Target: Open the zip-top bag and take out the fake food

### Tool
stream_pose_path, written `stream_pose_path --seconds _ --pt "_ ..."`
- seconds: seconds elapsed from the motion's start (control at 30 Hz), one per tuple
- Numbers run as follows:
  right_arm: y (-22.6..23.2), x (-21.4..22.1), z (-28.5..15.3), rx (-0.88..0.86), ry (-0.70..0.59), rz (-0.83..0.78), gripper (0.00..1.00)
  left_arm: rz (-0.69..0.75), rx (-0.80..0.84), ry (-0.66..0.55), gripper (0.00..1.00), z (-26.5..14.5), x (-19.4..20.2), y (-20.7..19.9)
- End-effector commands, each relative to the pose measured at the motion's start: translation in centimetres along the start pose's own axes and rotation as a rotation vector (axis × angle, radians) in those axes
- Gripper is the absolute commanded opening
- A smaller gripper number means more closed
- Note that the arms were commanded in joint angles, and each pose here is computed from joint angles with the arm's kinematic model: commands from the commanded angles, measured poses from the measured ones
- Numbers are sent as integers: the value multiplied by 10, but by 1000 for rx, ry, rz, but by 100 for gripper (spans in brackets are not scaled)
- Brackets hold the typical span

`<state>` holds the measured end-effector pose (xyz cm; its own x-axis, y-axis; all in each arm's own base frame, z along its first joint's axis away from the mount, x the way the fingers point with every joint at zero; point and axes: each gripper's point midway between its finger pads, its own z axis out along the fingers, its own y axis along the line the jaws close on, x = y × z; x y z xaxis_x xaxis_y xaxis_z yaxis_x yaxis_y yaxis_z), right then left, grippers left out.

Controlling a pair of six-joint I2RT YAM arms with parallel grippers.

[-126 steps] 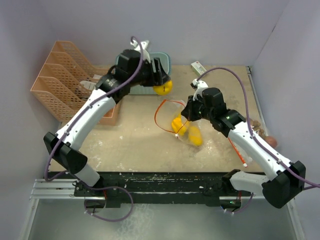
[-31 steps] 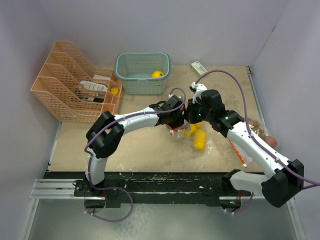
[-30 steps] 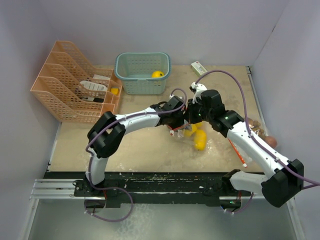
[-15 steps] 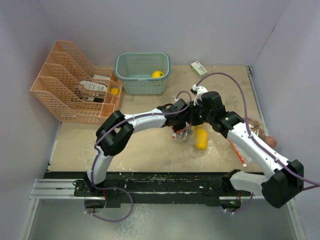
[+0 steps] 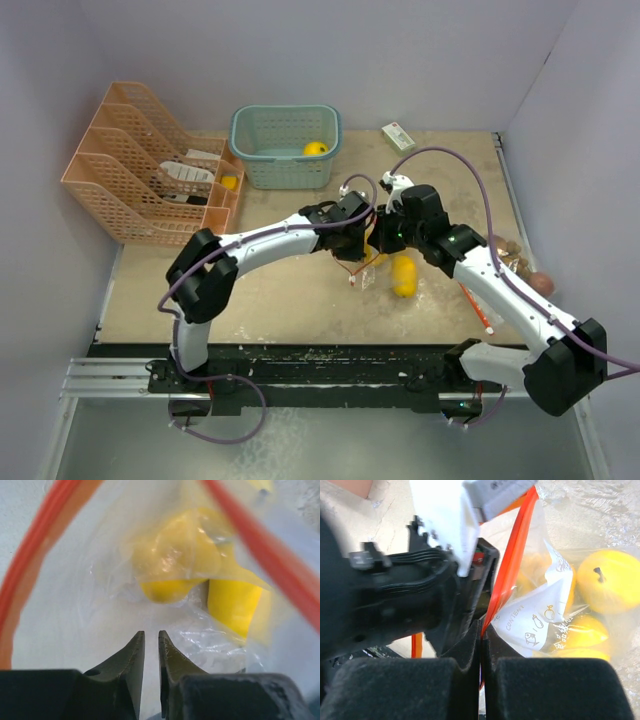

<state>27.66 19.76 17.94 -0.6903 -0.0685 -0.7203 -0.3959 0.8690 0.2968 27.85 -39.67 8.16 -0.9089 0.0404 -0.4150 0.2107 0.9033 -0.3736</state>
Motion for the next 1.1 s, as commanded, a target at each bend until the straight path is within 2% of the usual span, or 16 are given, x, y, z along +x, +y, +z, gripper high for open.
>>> stream_pose_path --seconds 0.0,0.07,0.13,0.17,0.27,0.33,0.43,0.63,0.87,1.07 --pt "6 -11 -1 -22 -39 -1 0 40 7 -96 19 -38 -18 -6" --pt "7 -11 0 -27 -38 0 0 41 4 -103 17 -42 -19 -6" --pt "8 -12 0 -31 -37 0 0 40 9 -107 21 -43 -20 -7" --pt "9 -12 -1 -32 -38 0 0 40 18 -108 27 -43 -20 -8" --pt "9 -11 -1 -34 -37 0 0 40 53 -116 55 -40 -22 -15" --pt "10 -10 -2 -39 -36 1 0 43 82 -121 67 -37 -25 -23" --pt "10 -10 -3 -43 -36 0 0 49 100 -126 73 -34 -32 -32" --pt "10 -8 -3 -45 -34 0 0 70 80 -146 93 -21 -44 -37" --pt "12 -6 -2 -59 -24 -4 0 54 203 -128 96 -5 -46 -65" --pt "15 -3 -1 -80 -13 -13 0 27 290 -149 88 6 -56 -81"
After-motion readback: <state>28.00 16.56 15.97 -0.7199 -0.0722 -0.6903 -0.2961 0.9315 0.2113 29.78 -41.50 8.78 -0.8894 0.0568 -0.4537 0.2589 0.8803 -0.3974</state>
